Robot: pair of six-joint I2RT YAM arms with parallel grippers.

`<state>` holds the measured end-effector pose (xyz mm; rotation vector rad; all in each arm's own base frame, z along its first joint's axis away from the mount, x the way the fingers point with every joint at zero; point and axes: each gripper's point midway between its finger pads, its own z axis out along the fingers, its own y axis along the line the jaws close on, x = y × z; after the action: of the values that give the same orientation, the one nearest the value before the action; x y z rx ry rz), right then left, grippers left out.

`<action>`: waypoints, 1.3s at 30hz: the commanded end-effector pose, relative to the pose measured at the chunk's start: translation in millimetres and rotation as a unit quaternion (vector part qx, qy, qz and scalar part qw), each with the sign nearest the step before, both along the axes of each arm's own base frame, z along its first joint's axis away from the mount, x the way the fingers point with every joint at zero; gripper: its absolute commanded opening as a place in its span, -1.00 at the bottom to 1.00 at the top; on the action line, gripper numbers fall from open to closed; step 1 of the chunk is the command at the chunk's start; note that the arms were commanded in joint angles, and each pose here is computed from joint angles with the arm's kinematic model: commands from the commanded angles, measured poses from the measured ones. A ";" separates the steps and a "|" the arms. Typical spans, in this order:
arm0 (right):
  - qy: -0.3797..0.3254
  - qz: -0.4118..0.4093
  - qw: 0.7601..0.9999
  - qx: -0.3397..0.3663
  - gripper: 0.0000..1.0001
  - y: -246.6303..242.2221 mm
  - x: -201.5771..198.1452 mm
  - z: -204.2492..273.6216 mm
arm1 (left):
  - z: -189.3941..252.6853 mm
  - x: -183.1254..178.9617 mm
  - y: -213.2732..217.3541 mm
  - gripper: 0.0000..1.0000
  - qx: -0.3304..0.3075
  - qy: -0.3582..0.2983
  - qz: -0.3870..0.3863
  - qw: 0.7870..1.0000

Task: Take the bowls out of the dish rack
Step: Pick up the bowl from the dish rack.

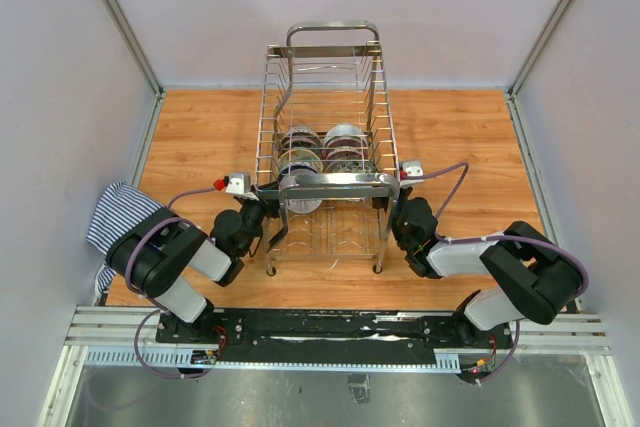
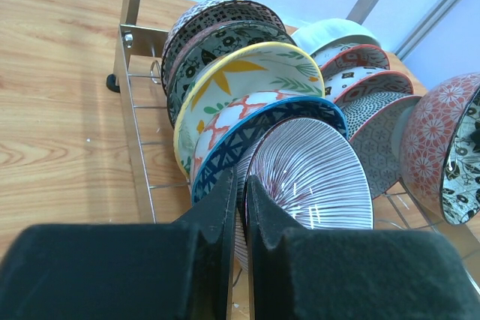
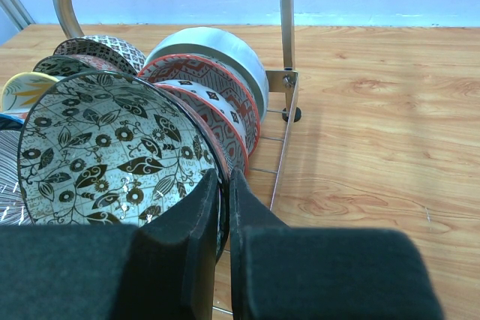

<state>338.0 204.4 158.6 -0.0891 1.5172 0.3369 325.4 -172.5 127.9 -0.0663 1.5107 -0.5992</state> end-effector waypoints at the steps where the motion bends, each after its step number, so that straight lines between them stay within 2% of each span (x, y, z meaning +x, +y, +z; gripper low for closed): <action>1: -0.049 -0.033 0.997 0.052 -0.90 -16.2 7.4 35.2 | 50.8 0.5 -1.5 -0.99 -0.056 -0.079 0.002 0.995; 13: -0.050 -0.036 0.997 0.052 -0.90 -18.0 7.4 35.7 | 47.1 -1.3 -1.8 -0.99 -0.050 -0.073 -0.001 0.996; 27: -0.050 -0.035 0.997 0.053 -0.90 -18.8 6.3 36.4 | 22.6 5.0 -6.8 -0.99 -0.004 0.008 -0.003 1.000; 39: -0.050 -0.034 0.997 0.055 -0.90 -20.5 4.0 37.5 | 6.8 1.7 -8.1 -0.98 0.008 0.042 -0.009 0.999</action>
<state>335.9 202.4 157.8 -0.0886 1.5186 0.3368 325.0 -172.8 125.3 -0.0584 1.6188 -0.5641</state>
